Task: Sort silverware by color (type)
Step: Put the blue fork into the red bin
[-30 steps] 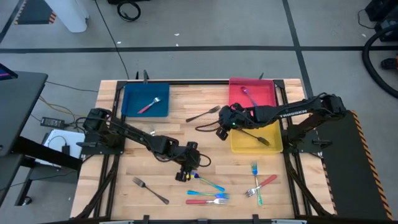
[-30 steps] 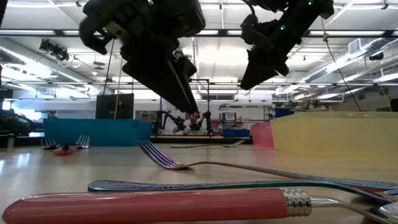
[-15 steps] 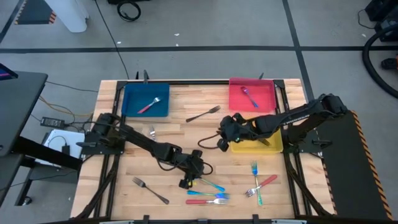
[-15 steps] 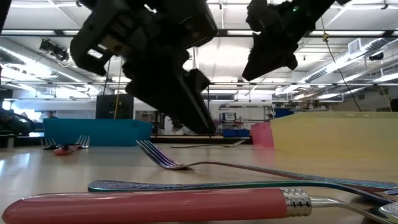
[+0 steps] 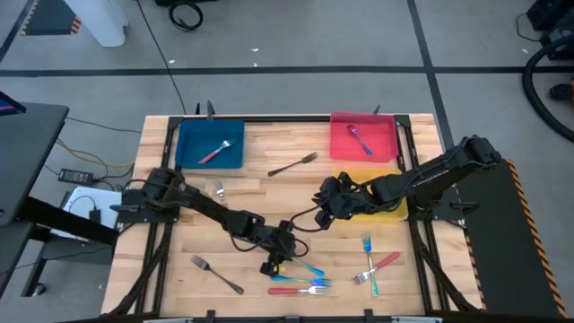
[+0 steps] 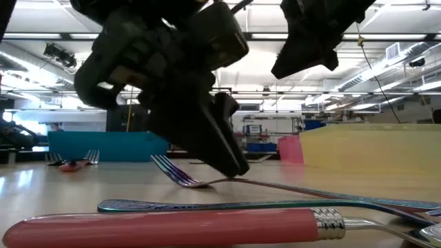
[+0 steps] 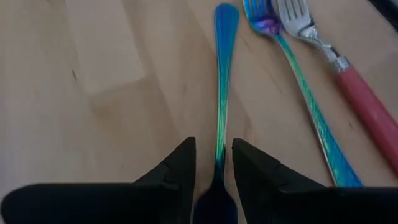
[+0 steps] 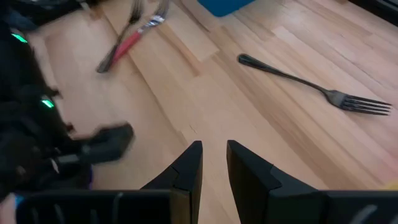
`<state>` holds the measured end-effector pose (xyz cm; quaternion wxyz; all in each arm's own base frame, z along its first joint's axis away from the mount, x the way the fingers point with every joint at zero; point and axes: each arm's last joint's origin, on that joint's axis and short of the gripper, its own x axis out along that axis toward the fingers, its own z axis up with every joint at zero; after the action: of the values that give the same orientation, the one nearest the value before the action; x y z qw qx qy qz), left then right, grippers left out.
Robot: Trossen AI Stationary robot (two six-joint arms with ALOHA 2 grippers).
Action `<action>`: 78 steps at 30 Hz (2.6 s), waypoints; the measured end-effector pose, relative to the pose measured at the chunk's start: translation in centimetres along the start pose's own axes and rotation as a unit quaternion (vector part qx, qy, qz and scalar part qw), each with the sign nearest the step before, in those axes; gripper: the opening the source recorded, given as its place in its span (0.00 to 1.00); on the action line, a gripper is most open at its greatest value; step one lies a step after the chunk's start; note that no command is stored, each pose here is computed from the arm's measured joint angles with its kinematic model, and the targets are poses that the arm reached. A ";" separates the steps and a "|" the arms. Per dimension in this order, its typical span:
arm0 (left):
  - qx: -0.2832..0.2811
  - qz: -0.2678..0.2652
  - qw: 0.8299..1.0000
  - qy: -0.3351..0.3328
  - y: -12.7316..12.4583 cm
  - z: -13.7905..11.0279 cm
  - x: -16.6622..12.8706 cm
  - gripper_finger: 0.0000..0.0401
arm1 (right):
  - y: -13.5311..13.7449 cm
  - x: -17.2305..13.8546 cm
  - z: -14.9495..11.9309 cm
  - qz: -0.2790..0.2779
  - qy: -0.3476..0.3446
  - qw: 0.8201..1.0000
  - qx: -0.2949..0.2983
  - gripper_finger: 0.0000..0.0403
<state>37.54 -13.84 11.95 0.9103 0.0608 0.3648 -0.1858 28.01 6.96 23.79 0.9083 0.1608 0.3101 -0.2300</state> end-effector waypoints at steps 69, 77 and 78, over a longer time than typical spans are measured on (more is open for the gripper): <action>-0.058 0.197 0.976 0.075 17.6 -0.9 -13.0 0.04 | -5.9 -5.7 3.9 -0.139 -0.074 0.959 -0.234 0.20; -0.089 0.237 0.965 0.069 20.8 -2.2 -14.8 0.04 | -7.8 -5.9 4.7 -0.252 -0.083 0.933 -0.241 0.20; -0.092 0.243 0.963 0.064 21.3 -2.3 -15.0 0.04 | -8.1 -5.8 4.8 -0.260 -0.080 0.931 -0.241 0.20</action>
<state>34.24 10.77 20.05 0.9047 0.0757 0.4116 0.0800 22.11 -0.11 29.89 0.8498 -0.1685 0.3136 -0.3887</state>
